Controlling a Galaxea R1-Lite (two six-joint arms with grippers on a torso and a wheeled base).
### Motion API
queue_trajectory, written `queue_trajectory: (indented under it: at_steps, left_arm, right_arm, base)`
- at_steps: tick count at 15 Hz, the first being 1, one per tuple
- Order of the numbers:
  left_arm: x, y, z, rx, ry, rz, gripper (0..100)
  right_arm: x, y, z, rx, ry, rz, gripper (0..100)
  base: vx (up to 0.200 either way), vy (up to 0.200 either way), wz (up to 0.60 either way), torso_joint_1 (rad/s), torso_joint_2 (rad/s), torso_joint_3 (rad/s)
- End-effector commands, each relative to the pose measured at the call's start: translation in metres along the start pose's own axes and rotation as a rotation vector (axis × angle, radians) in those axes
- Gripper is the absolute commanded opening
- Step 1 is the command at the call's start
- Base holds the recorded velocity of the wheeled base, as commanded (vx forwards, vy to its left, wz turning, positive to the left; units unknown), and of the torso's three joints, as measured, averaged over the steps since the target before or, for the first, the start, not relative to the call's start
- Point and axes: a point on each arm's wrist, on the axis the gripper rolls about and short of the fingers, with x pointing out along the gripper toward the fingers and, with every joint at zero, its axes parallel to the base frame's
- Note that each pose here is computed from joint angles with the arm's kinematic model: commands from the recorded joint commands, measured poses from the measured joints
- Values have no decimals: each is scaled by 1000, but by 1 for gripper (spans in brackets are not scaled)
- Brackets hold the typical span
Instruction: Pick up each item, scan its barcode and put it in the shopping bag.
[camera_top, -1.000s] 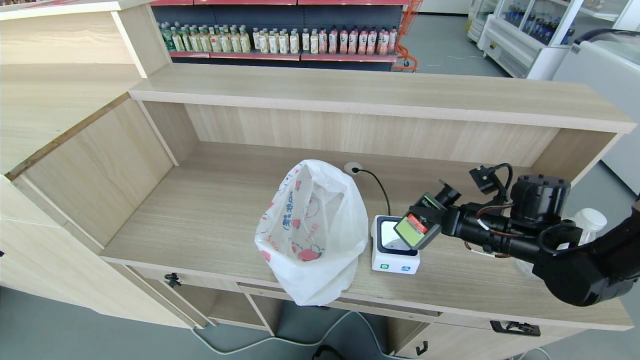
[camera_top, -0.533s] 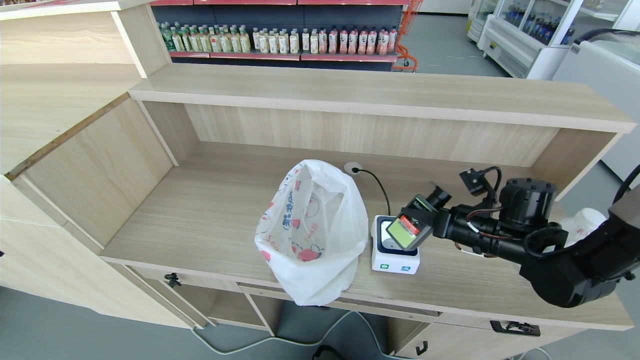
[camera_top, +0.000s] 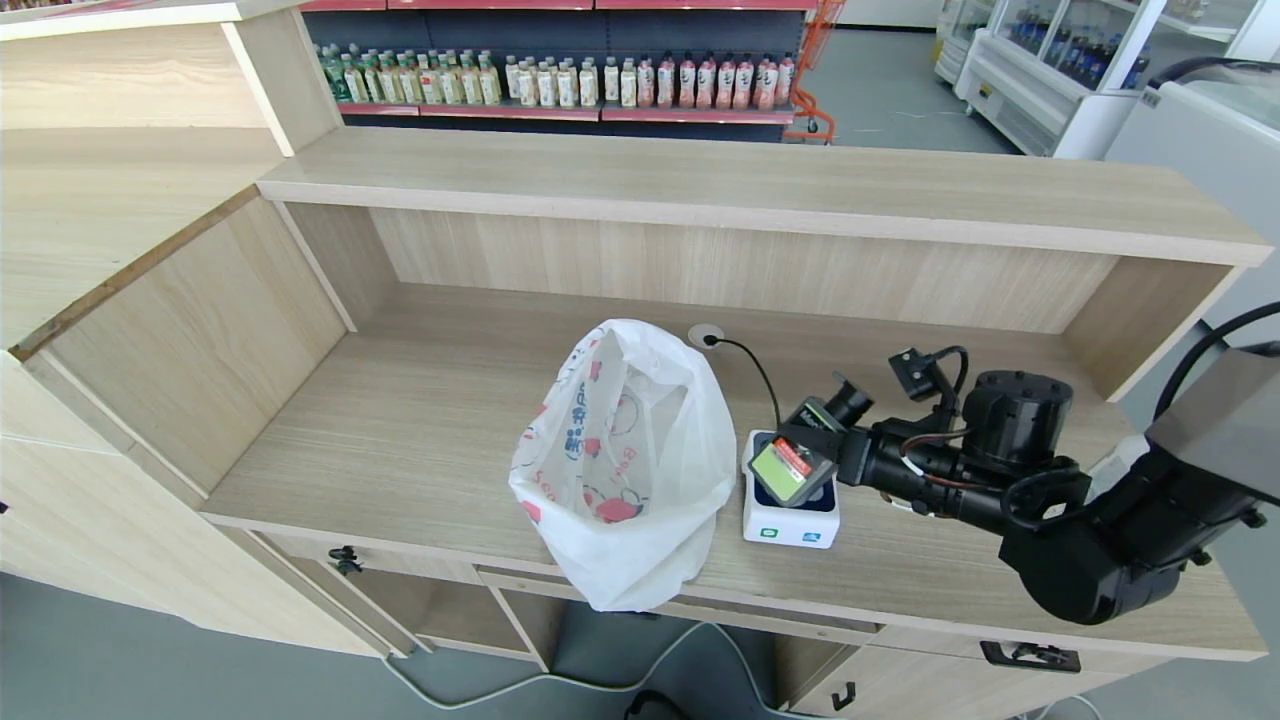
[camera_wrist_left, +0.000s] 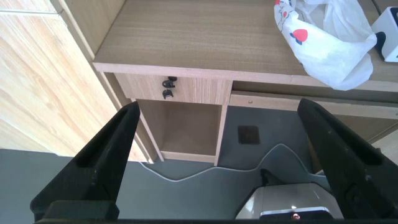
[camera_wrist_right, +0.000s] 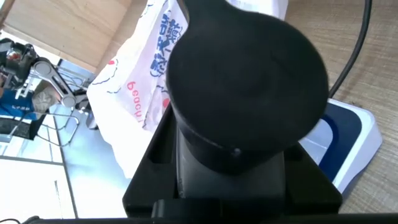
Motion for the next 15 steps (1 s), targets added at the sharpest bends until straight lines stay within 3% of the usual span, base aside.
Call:
queue_trajectory:
  at_steps: [1, 9, 12, 15]
  left_arm:
    - [0, 0, 0, 0, 1, 0, 100]
    - [0, 0, 0, 2, 1, 0, 100]
    - [0, 0, 0, 2, 1, 0, 100]
    - [0, 0, 0, 0, 1, 0, 100]
  right_arm:
    - [4, -3, -5, 6, 12, -4, 0]
    - [2, -1, 2, -19, -7, 2, 0]
    - [-13, 7, 26, -49, -68, 12, 0]
    - [-35, 14, 56, -105, -141, 23, 0]
  base:
    - [0, 0, 0, 0, 0, 0]
    - [0, 0, 0, 0, 0, 0]
    - [0, 0, 0, 0, 0, 0]
    - [0, 200, 0, -9, -2, 4]
